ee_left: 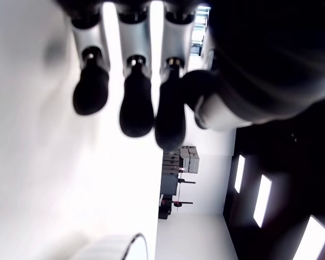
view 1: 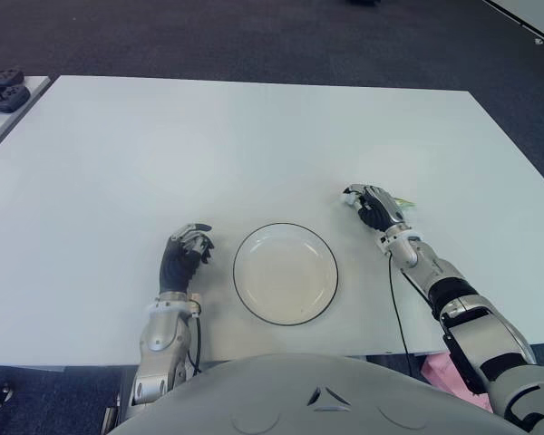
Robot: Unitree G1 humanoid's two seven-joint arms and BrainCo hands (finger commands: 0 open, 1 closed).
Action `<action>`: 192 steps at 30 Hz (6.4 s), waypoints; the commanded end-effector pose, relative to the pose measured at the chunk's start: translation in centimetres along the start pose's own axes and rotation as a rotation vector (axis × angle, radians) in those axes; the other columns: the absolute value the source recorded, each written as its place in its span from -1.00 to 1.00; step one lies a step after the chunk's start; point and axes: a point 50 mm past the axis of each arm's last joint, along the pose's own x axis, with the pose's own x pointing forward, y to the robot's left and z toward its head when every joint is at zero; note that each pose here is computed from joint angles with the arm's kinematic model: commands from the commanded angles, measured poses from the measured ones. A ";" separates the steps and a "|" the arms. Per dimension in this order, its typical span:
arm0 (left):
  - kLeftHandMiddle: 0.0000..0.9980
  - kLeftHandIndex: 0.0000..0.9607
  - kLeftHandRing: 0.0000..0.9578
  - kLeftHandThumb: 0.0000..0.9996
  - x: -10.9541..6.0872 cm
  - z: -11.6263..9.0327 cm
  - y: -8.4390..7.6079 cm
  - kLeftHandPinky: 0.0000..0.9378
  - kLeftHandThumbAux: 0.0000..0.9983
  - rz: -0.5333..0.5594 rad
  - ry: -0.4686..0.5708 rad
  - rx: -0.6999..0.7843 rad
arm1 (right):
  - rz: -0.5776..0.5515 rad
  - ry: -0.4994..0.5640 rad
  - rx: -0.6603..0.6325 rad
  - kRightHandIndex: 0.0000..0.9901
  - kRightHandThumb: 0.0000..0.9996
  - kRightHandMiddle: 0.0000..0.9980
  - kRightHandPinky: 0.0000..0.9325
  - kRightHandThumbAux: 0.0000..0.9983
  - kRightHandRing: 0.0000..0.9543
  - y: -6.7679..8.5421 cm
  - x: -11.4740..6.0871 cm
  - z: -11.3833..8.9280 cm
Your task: Put the toothpaste on the table into the plate.
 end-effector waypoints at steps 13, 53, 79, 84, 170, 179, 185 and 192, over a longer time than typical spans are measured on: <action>0.46 -0.10 0.50 0.41 -0.2 -1.2 0.0 0.51 0.44 0.009 0.062 -0.001 | -0.129 -0.065 0.096 -0.14 1.00 -0.21 0.18 0.34 0.01 -3.1 -0.5 2.5; 0.43 -0.10 0.47 0.41 0.1 -1.3 -0.4 0.47 0.44 0.004 0.062 -0.018 | -0.059 -0.543 0.256 -0.23 1.00 -0.13 0.15 0.34 0.02 -2.4 -4.4 12.5; 0.46 -0.10 0.51 0.41 0.1 -1.4 -0.7 0.54 0.44 0.004 0.061 -0.014 | 0.212 -0.603 0.203 -0.26 1.00 -0.12 0.21 0.34 0.05 0.6 -5.0 14.3; 0.44 -0.10 0.49 0.41 0.1 -1.4 -0.7 0.49 0.44 0.006 0.063 -0.018 | 0.271 -0.586 0.224 -0.26 1.00 -0.13 0.20 0.34 0.04 1.4 -5.3 14.1; 0.46 -0.10 0.50 0.41 0.5 -1.6 -0.2 0.52 0.45 -0.005 0.055 -0.002 | -0.264 -0.168 1.162 -0.16 0.36 -0.14 -0.05 0.46 -0.10 -0.9 -4.9 8.8; 0.44 -0.10 0.49 0.41 0.6 -1.6 -0.1 0.49 0.44 -0.005 0.060 -0.004 | -0.346 -0.060 1.349 -0.16 0.37 -0.12 -0.01 0.46 -0.08 -0.3 -5.6 8.0; 0.45 -0.10 0.49 0.41 0.5 -1.5 -0.2 0.50 0.44 -0.002 0.060 -0.003 | -0.367 0.026 1.414 -0.16 0.38 -0.12 -0.01 0.46 -0.06 0.7 -6.0 7.0; 0.44 -0.10 0.48 0.41 0.6 -1.5 -0.1 0.48 0.44 0.012 0.070 0.002 | -0.401 0.129 1.393 -0.15 0.39 -0.10 0.01 0.46 -0.05 1.5 -6.4 6.6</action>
